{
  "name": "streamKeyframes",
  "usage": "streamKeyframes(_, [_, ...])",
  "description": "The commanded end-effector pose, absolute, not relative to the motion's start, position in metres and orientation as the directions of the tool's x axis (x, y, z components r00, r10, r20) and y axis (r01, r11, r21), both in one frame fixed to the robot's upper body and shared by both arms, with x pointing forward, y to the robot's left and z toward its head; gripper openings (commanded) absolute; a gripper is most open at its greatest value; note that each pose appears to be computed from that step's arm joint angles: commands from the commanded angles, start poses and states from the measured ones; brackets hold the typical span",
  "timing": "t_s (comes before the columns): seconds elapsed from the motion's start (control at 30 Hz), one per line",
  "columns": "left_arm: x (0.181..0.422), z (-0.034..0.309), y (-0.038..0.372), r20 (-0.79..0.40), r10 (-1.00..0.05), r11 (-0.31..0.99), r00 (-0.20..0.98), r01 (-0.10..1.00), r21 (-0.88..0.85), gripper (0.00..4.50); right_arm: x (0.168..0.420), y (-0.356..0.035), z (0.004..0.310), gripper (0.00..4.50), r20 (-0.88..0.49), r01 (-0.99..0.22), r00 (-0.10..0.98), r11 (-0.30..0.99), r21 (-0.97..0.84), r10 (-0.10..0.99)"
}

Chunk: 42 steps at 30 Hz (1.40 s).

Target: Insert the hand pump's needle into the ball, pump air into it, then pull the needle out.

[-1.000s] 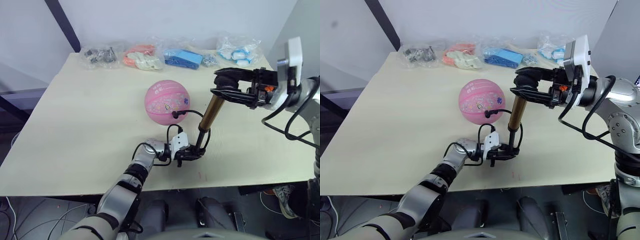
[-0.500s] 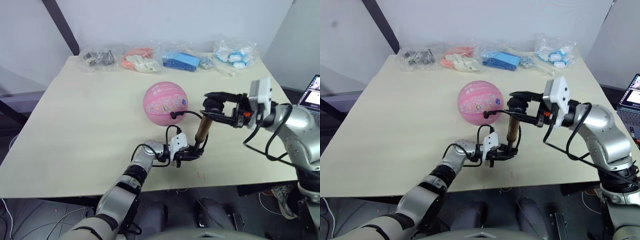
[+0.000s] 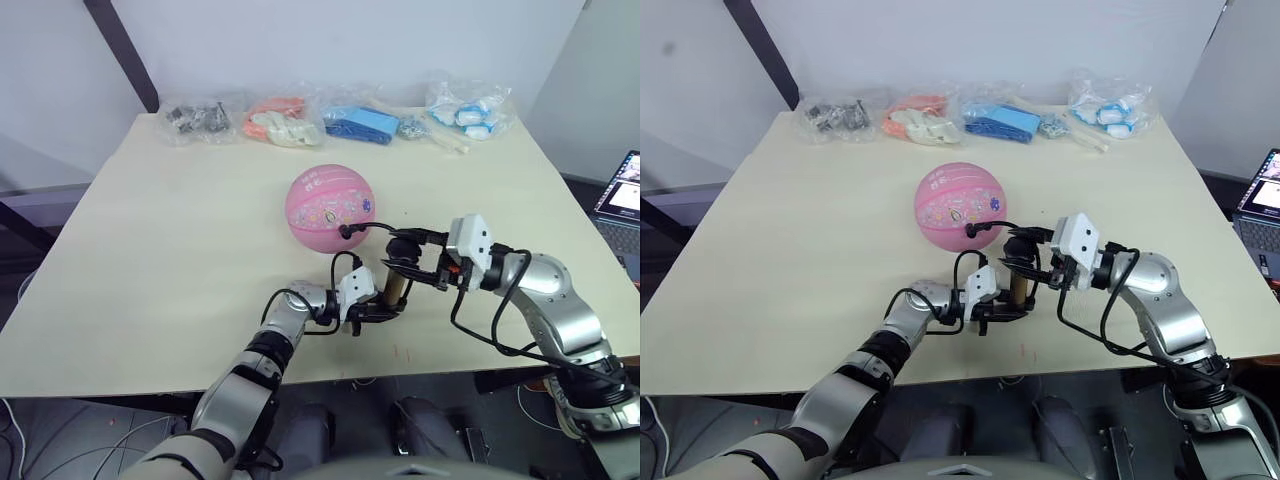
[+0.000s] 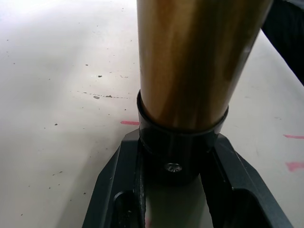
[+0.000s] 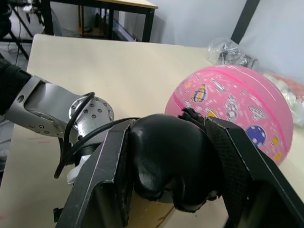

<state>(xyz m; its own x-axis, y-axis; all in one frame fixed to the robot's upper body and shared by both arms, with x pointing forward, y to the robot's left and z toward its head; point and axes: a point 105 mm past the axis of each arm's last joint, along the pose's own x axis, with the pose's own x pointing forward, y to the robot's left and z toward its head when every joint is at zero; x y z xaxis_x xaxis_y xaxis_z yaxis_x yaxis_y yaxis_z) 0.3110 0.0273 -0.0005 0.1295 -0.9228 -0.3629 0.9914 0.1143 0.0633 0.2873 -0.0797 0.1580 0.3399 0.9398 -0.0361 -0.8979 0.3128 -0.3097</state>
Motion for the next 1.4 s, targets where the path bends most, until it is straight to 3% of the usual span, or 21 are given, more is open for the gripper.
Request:
streamKeyframes(0.03, [0.296,-0.032,0.044,-0.459,-0.883,0.136,0.101,0.990,-0.044,1.07,0.282,-0.080,0.189,1.94,0.014,-0.914,0.278,0.269,-0.304,0.960])
streamKeyframes(0.23, [0.296,-0.032,0.043,-0.458,-0.884,0.131,0.095,0.990,-0.047,1.07,0.277,-0.094,0.265,1.94,0.108,-0.896,0.229,0.252,-0.366,0.968])
streamKeyframes(0.57, [0.298,-0.031,0.043,-0.449,-0.887,0.143,0.107,0.989,-0.048,1.07,0.272,-0.108,0.305,1.94,0.136,-0.868,0.240,0.275,-0.413,0.961])
streamKeyframes(0.77, [0.299,-0.028,0.043,-0.431,-0.895,0.151,0.111,0.987,-0.059,1.07,0.272,-0.107,0.315,1.94,0.163,-0.861,0.237,0.284,-0.422,0.958])
streamKeyframes(0.87, [0.299,-0.028,0.043,-0.433,-0.894,0.152,0.113,0.987,-0.056,1.07,0.272,-0.101,0.302,1.94,0.140,-0.876,0.229,0.266,-0.403,0.963])
streamKeyframes(1.07, [0.302,-0.027,0.044,-0.427,-0.894,0.173,0.134,0.984,-0.052,1.07,0.277,-0.082,0.239,1.94,0.027,-0.924,0.248,0.245,-0.293,0.968])
streamKeyframes(1.4, [0.300,-0.024,0.041,-0.410,-0.905,0.162,0.113,0.983,-0.088,1.07,0.274,-0.063,0.177,1.94,-0.052,-0.943,0.254,0.236,-0.233,0.966])
